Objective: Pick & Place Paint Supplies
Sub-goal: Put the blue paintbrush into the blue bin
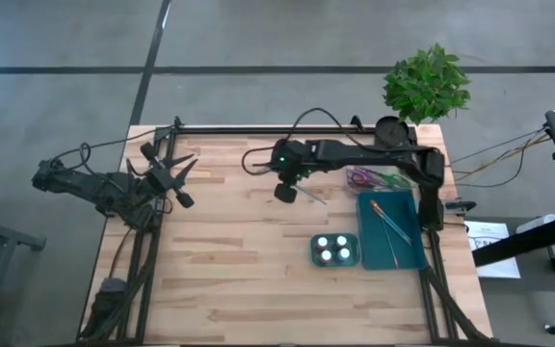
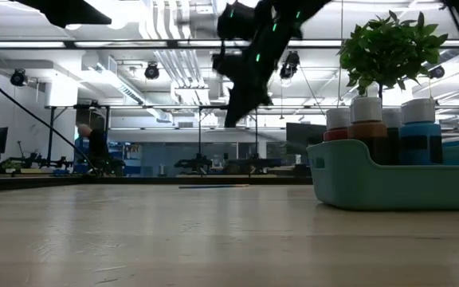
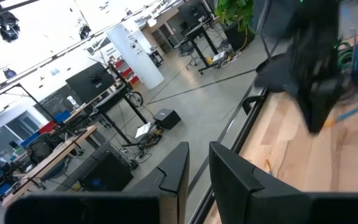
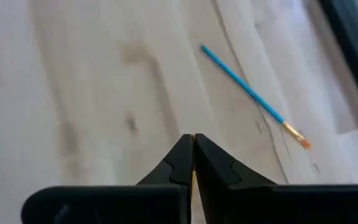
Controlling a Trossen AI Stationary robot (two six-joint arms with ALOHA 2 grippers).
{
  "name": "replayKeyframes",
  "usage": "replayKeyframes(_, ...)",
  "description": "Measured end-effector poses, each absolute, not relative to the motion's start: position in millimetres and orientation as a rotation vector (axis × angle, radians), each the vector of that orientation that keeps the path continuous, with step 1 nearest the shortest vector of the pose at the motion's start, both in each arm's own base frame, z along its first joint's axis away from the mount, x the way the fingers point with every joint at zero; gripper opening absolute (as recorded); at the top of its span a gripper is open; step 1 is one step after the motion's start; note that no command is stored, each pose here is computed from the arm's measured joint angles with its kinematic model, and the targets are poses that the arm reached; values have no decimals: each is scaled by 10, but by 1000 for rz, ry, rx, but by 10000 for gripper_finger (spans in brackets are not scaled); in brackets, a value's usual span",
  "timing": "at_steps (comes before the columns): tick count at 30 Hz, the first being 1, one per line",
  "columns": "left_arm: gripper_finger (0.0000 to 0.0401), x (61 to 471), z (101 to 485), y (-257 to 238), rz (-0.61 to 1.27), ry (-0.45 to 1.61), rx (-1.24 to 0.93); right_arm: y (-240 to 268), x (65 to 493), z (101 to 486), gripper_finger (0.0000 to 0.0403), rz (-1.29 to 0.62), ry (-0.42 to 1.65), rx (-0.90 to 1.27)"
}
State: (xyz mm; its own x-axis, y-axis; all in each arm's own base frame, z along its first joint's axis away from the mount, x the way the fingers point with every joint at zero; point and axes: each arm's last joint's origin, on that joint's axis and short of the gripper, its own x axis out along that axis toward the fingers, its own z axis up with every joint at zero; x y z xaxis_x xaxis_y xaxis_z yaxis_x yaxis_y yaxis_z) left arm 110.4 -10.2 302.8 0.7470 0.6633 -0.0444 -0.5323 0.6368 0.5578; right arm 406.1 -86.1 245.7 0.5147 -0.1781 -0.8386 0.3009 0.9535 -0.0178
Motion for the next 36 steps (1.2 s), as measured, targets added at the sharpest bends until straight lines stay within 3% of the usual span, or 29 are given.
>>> replayKeyframes(6,68,1106,3028,-103,685,251,541,-466,3681,3129,8,-421,880,88)
replayKeyframes(13,68,1108,3027,-106,673,246,536,-33,3176,3345,8,-640,978,137)
replayKeyframes(26,68,1109,3026,-107,670,245,536,312,2558,2673,7,-929,1292,180)
replayKeyframes(36,68,1109,3028,-107,670,244,534,308,2021,2271,7,-971,1260,369)
